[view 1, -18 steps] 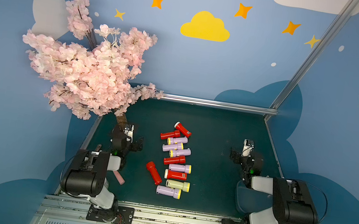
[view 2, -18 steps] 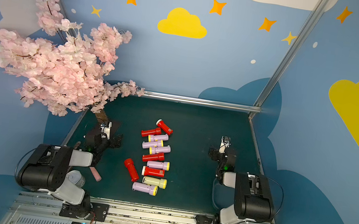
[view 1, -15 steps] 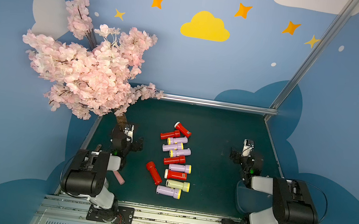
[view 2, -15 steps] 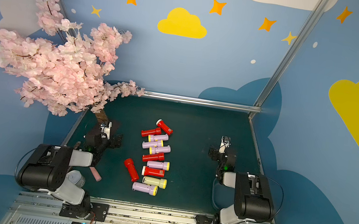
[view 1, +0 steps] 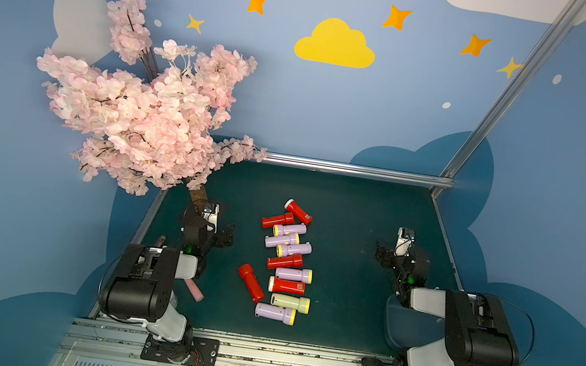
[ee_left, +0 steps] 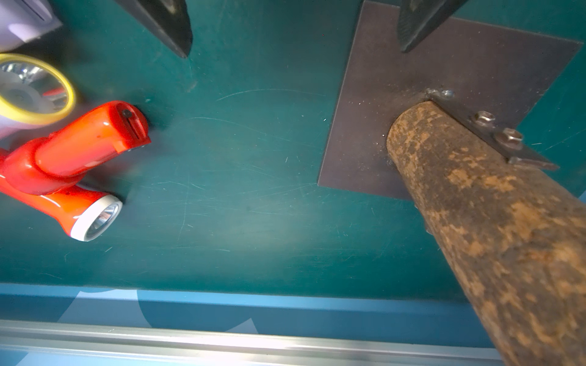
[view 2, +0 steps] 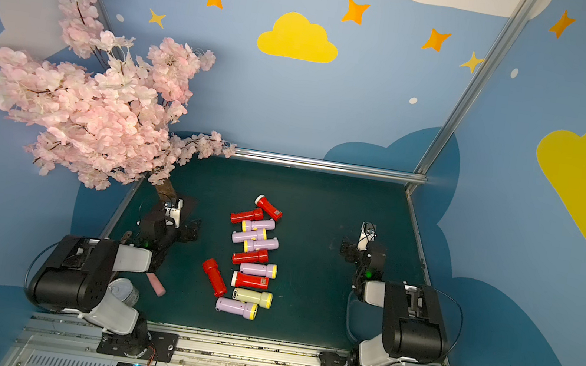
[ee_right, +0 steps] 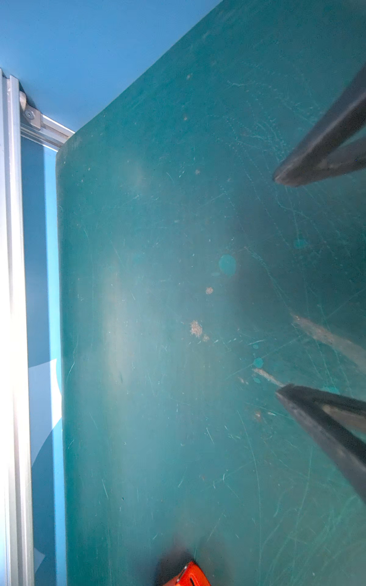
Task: Put the flashlights into the storage boxes
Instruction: Move the storage box to the center of the board.
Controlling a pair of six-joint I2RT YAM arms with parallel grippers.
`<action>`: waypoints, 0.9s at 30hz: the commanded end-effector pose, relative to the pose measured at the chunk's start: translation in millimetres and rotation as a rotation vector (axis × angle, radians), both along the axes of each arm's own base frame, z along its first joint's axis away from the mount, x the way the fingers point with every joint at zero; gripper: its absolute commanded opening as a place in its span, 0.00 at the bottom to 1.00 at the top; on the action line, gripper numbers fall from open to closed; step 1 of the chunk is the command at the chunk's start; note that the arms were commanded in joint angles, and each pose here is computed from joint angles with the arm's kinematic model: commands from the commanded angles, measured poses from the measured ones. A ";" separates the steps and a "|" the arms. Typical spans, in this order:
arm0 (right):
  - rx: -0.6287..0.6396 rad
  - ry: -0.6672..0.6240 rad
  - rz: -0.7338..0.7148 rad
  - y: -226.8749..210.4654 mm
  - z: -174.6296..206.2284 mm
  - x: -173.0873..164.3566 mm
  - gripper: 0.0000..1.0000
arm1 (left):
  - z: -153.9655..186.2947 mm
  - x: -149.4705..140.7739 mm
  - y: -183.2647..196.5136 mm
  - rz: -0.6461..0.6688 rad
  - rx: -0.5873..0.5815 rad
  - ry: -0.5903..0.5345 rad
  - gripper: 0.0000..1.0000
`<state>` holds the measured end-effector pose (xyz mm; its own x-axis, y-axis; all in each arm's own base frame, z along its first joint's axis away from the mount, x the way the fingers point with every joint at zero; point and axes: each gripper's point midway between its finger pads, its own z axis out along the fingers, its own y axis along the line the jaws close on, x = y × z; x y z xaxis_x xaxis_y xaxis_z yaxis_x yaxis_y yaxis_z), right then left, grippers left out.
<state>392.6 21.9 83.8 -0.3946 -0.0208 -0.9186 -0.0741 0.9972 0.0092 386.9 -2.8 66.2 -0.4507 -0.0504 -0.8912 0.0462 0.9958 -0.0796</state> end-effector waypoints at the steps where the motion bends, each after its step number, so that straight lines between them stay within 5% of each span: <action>1: 0.001 -0.018 0.004 -0.3 6.7 3.7 0.98 | 15.2 7.7 1.1 0.002 0.012 -0.044 0.99; 27: 0.002 -0.015 0.003 -0.4 6.3 3.9 0.98 | 24.3 13.6 -0.2 -0.012 0.013 -0.046 0.99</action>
